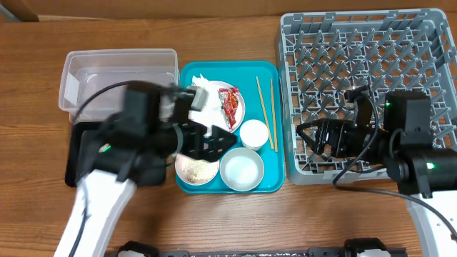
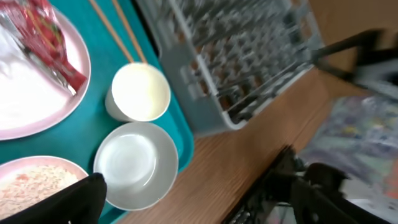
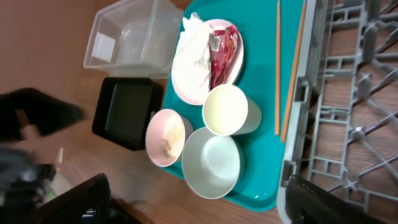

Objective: Sort waste into correct bins and load items into the dishwasher

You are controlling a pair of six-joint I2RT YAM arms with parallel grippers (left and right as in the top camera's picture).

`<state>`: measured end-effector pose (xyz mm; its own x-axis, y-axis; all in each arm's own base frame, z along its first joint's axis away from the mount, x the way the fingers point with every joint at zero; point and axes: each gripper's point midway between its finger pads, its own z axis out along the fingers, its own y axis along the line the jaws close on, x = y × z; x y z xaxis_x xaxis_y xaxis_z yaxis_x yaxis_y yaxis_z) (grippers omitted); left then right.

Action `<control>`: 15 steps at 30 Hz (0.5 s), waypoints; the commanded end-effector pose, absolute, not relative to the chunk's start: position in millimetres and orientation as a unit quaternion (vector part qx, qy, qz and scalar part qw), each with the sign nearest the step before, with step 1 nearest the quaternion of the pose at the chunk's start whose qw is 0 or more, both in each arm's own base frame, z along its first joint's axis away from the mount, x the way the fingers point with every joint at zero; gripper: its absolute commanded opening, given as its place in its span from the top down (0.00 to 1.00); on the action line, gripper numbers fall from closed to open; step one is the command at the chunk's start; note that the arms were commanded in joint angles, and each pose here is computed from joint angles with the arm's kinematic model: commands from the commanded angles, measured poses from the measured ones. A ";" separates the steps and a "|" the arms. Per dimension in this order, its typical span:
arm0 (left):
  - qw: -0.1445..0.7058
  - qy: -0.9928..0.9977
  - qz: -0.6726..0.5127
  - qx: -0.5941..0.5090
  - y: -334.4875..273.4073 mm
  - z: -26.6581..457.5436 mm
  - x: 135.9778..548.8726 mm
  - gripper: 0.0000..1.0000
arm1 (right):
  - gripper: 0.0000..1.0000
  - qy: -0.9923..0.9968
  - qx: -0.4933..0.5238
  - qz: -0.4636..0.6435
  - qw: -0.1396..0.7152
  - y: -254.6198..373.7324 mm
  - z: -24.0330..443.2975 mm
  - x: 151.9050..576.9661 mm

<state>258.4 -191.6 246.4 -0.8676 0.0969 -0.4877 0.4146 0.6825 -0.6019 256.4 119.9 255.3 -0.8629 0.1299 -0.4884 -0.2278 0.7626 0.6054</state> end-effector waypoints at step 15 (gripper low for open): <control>0.191 0.965 -0.138 0.115 -246.3 70.7 346.5 0.61 | 0.09 0.890 -0.041 0.384 0.241 132.1 269.1 240.8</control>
